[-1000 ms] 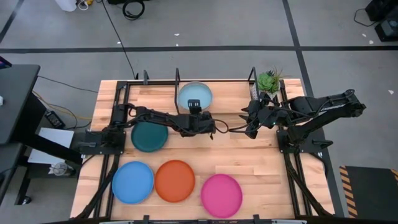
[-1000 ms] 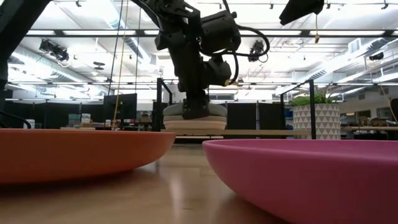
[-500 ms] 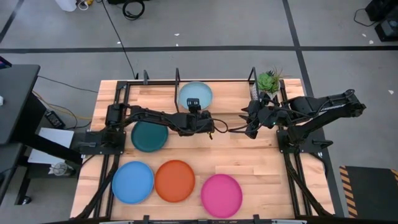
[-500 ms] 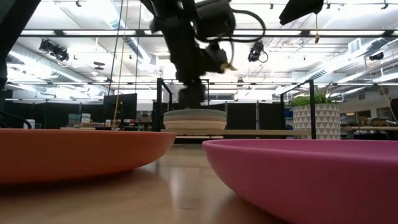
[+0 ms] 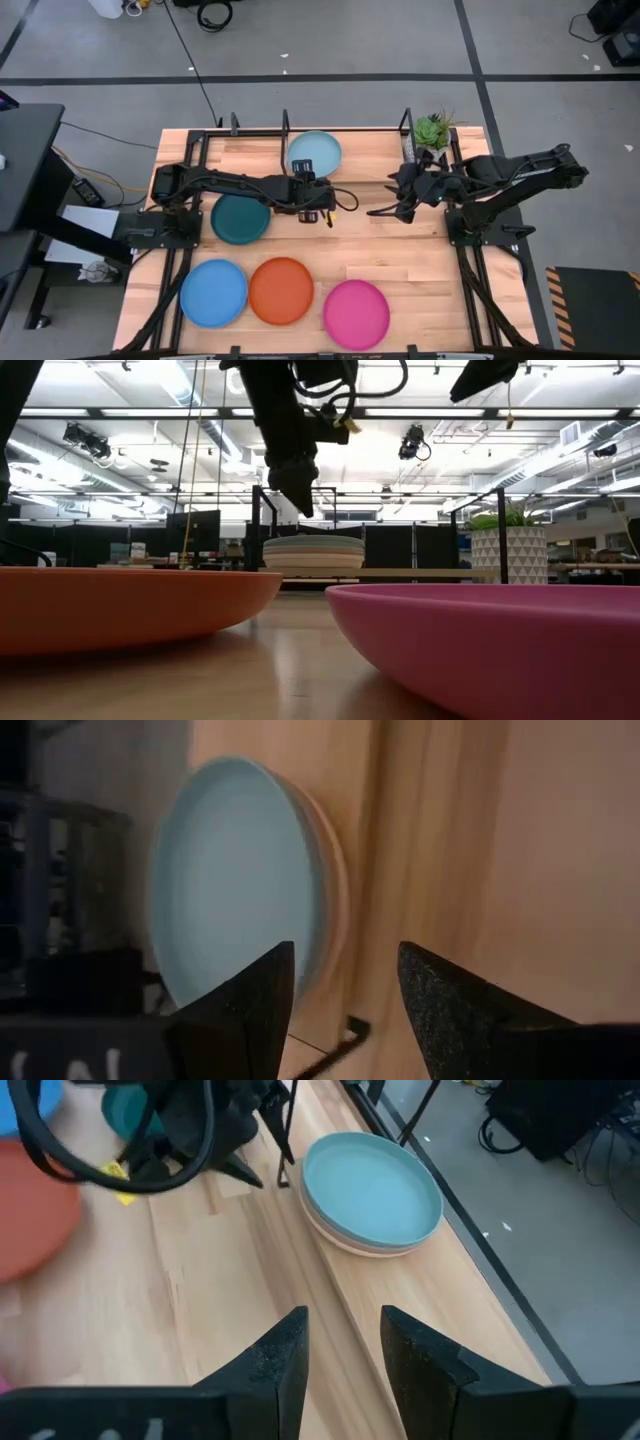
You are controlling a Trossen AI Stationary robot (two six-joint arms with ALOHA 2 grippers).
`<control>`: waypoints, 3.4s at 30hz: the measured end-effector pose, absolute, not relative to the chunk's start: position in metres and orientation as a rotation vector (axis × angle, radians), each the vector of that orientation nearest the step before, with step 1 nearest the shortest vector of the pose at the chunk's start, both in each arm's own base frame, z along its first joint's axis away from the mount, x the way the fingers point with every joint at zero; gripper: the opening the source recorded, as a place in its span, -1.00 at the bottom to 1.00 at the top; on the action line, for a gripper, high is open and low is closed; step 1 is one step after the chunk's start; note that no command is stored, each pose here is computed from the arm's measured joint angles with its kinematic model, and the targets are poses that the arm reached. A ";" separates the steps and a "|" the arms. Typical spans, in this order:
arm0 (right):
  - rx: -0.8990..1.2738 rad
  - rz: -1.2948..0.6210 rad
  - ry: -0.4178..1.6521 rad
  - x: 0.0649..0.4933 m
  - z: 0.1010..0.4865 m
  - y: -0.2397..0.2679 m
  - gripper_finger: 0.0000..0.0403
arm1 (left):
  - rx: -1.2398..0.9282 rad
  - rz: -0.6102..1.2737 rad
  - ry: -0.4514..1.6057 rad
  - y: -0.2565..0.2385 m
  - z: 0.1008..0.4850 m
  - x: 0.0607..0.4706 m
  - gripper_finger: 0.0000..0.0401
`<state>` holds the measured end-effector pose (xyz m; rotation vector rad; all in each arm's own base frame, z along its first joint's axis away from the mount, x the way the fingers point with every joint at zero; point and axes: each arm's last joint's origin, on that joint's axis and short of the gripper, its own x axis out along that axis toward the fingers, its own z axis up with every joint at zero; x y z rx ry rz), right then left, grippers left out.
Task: Place and stack plates onto a shelf
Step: Stack the light blue plate on top of the gray plate on the shelf, then put the dark blue plate on the shelf
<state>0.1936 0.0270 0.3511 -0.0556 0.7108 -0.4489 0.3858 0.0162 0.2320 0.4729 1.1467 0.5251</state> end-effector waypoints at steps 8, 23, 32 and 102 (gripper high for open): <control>-0.131 -0.431 0.758 0.196 0.334 0.027 -0.34 | 0.429 0.474 1.033 0.006 0.219 0.392 -0.06; -0.163 -0.429 0.739 0.191 0.338 0.026 -0.34 | 0.639 0.692 0.774 0.041 0.180 0.390 -0.07; -0.143 -0.436 0.728 0.192 0.339 0.026 -0.34 | 0.648 0.724 0.781 0.056 0.167 0.381 -0.07; -0.276 -0.355 0.781 0.194 0.323 0.027 -0.34 | 0.163 0.773 1.320 -0.107 0.140 0.249 -0.07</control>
